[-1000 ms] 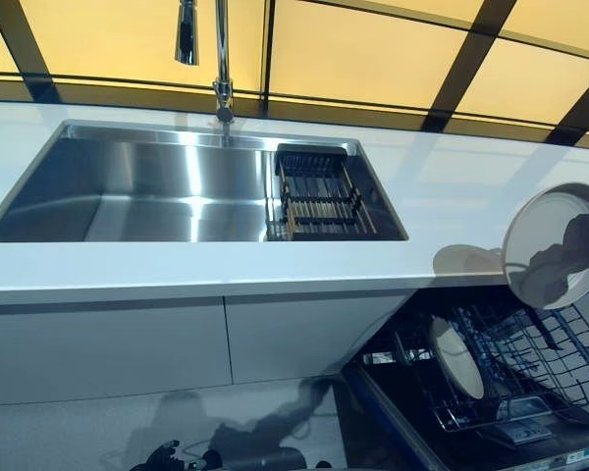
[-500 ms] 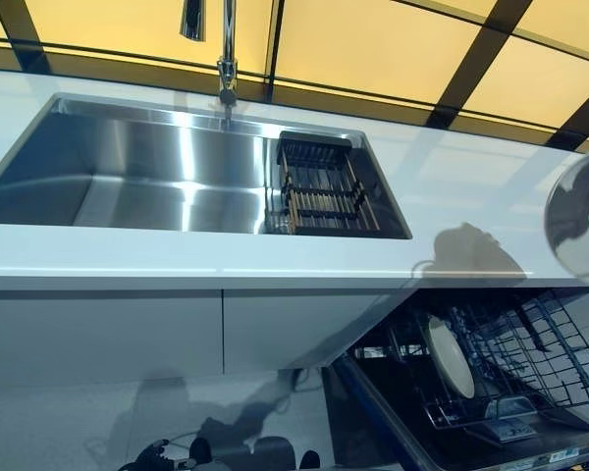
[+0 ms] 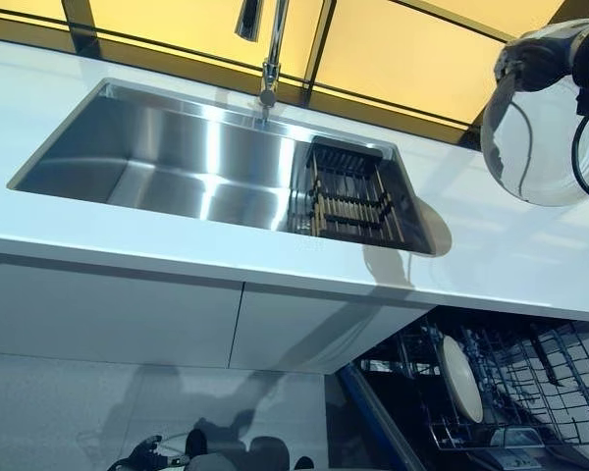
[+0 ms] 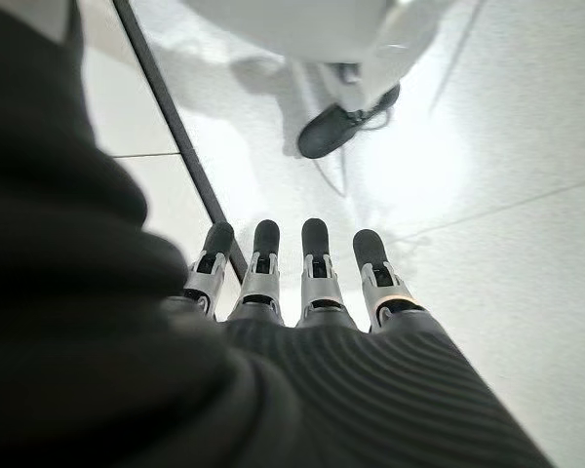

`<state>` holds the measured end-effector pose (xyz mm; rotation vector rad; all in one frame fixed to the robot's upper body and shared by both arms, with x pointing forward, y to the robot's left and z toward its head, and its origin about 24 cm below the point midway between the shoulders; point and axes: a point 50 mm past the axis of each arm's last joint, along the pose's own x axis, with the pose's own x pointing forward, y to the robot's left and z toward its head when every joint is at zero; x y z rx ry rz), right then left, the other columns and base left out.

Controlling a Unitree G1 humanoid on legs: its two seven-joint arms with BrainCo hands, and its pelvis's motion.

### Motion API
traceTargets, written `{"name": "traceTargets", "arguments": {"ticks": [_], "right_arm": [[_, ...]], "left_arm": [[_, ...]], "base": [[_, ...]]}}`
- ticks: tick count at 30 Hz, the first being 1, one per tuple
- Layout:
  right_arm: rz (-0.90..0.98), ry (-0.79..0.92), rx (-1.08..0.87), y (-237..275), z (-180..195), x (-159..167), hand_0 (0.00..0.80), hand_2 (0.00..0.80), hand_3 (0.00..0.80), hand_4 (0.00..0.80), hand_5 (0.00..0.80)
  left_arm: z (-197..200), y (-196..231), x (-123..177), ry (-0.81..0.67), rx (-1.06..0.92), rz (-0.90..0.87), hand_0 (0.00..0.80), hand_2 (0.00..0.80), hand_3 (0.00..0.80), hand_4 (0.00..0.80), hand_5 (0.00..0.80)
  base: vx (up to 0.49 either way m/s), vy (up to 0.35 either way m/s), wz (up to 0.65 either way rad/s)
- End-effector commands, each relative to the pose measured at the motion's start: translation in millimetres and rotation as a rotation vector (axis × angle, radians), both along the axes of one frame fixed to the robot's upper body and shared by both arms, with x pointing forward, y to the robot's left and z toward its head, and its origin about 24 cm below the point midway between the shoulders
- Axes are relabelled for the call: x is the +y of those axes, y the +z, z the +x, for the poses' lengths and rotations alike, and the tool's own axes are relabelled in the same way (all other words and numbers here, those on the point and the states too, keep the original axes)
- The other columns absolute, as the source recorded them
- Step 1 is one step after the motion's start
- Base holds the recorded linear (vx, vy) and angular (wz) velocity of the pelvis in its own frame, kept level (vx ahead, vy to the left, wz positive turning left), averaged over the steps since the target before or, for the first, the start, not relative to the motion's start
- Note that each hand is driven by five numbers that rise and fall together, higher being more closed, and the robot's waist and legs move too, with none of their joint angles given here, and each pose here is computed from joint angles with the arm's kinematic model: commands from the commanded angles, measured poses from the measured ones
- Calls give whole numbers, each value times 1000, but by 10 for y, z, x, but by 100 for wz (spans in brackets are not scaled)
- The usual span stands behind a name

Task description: Take plates into dishwasher

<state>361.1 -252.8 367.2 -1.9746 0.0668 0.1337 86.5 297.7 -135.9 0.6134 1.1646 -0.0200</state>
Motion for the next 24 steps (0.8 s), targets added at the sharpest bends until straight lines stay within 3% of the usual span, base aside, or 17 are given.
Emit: {"name": "traceTargets", "arguments": {"ticks": [1, 14, 24], "right_arm": [[-60, -94, -39, 172, -153, -271, 800, 800, 800, 800, 800], [-146, -163, 143, -152, -107, -463, 800, 800, 800, 800, 800], [-196, -80, 144, -330, -75, -428, 800, 800, 800, 800, 800]], "left_arm": [[177, 59, 5, -67, -34, 27, 0, 0, 0, 0, 0], [200, 98, 7, -53, -73, 11, 0, 0, 0, 0, 0], [223, 117, -23, -65, -93, -1, 0, 0, 0, 0, 0]], "base": [[25, -42, 4], [-6, -57, 6], [-9, -92, 8]]}}
